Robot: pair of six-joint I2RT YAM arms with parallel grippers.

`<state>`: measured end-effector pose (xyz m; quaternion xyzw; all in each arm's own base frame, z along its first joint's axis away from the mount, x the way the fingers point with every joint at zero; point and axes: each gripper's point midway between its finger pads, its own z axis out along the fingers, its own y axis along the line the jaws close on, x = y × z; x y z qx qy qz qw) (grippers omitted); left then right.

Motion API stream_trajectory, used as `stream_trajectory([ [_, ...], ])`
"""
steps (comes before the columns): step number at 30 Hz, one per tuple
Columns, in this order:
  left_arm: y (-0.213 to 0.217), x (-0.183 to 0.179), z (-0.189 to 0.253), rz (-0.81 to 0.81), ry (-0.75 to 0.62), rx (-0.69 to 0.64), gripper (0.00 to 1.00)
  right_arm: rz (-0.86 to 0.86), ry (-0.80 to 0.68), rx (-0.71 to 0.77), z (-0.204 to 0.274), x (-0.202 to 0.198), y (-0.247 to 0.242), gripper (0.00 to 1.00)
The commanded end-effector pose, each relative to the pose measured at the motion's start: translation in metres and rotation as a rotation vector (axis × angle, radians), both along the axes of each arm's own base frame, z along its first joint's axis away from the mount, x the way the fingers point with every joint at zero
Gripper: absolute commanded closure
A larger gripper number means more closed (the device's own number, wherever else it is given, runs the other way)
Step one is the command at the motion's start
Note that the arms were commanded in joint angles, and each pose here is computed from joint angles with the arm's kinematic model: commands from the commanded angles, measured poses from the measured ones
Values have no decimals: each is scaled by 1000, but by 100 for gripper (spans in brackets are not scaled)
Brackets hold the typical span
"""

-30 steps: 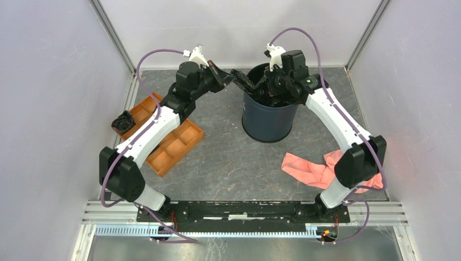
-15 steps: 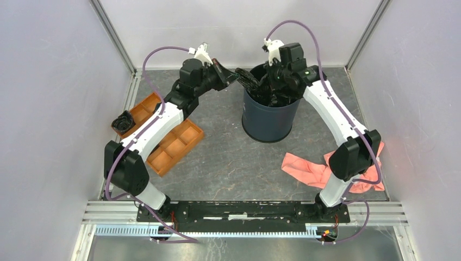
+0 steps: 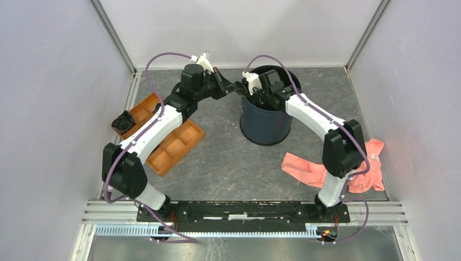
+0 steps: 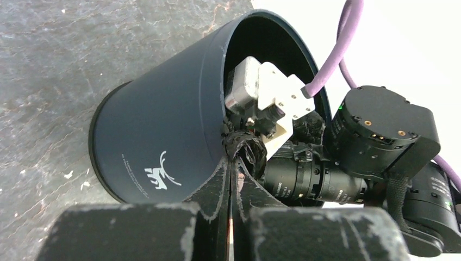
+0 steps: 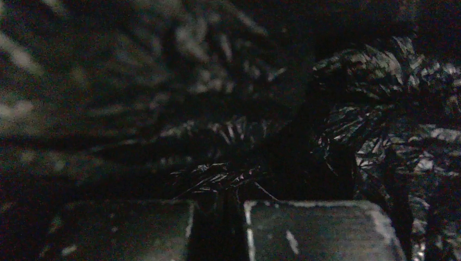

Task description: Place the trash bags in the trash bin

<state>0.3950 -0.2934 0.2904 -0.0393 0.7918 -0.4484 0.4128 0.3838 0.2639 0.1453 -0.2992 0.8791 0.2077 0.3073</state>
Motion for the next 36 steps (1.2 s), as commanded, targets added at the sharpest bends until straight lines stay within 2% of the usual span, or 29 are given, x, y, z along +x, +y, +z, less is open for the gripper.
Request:
stream_trajectory([
  [1,23,-24,39,7,-106,76,98,183,15,238,39,-52,51,99],
  [4,31,-39,41,10,-108,77,98,291,61,431,64,-92,78,99],
  [7,38,-52,48,13,-121,65,98,321,45,494,83,-107,84,99],
  [8,41,-55,48,21,-123,68,98,302,21,471,85,-103,80,100],
  [12,48,-65,57,28,-140,69,98,76,-154,198,94,-58,36,96],
  [15,49,-72,75,12,-185,52,98,43,-225,142,113,-54,20,76],
  [19,59,-79,97,29,-264,67,98,47,-318,168,150,-66,7,57],
  [21,70,-78,99,76,-285,106,98,28,-370,172,169,-70,-3,45],
  [24,93,-76,95,178,-291,179,98,-1,-453,185,199,-81,-20,32],
  [28,120,-82,94,286,-302,221,98,-102,-597,103,215,-84,-61,10],
  [30,125,-87,95,303,-313,215,98,-174,-638,46,213,-81,-80,4],
  [32,129,-90,96,321,-321,198,98,-209,-640,-12,206,-77,-91,2],
  [36,137,-95,99,366,-339,157,98,-131,-588,-82,183,-75,-84,2],
])
